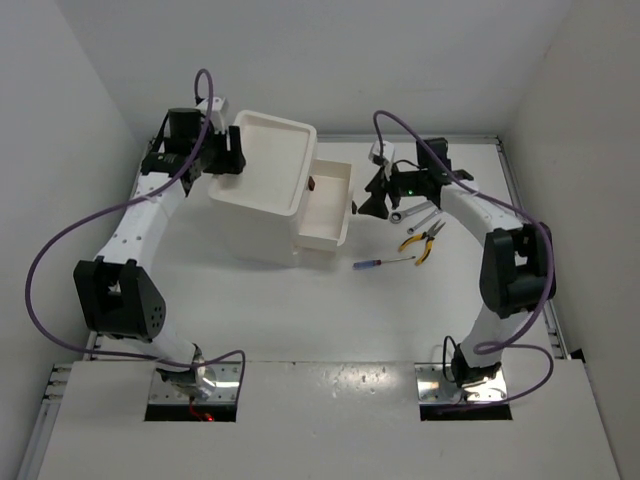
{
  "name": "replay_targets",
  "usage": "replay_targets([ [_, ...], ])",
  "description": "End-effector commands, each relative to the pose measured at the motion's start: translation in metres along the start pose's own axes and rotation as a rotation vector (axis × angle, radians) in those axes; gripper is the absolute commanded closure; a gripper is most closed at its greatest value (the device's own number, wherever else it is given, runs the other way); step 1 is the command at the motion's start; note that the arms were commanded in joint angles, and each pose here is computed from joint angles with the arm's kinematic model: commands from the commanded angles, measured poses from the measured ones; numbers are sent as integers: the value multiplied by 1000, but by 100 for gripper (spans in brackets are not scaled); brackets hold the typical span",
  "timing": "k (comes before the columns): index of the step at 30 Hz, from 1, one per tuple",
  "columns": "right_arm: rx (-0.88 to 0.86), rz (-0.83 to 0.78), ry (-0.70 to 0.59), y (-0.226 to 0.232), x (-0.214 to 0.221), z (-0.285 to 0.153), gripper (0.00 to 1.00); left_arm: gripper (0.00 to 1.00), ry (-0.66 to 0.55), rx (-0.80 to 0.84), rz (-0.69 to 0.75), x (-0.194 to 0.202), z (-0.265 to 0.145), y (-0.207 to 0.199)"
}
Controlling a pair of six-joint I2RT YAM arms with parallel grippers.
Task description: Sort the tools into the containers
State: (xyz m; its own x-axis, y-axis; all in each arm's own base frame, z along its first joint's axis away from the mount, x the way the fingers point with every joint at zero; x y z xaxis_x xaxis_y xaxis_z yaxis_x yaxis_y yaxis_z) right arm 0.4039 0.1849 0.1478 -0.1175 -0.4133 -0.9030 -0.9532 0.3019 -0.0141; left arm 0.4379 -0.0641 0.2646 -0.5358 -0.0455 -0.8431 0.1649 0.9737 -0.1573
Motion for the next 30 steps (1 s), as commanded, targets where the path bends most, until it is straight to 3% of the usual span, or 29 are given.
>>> replay_targets([
  [1,52,-40,-50,-1,-21,-20,29,29,36,35,-1,-2,-7,-6],
  [8,212,121,-95,11,-26,-58,28,19,-151,93,80,-68,-55,-31],
  [11,343,201,-86,14,-33,-82,28,0,-245,16,108,-92,-83,-37],
  [16,594,477,-1,17,-16,-123,18,0,-320,-62,72,-103,-113,-31],
  [17,680,530,15,16,-11,-133,27,0,-303,-81,55,-94,-110,-28],
  [19,756,700,65,22,9,-139,33,0,-302,-98,52,-87,-116,-25],
  [23,810,888,139,31,36,-143,49,0,-265,-119,40,-61,-115,-19],
  [30,891,1087,223,19,82,-132,59,0,-245,-138,23,-49,-112,-10],
])
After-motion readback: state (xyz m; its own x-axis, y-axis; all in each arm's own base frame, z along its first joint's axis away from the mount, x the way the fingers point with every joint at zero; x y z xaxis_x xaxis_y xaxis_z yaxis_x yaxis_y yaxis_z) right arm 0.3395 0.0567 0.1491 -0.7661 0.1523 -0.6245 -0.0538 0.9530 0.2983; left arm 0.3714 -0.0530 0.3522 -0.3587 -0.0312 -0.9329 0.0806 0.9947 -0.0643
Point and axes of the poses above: each gripper's point midway between its finger pads, its own z axis out along the fingers, its own y axis along the line the jaws close on, x = y × z, the point moved 2 cm from there along -z, back along the fingers, and after that the axes turned 3 degrees about -z, right-handed, at the moved point
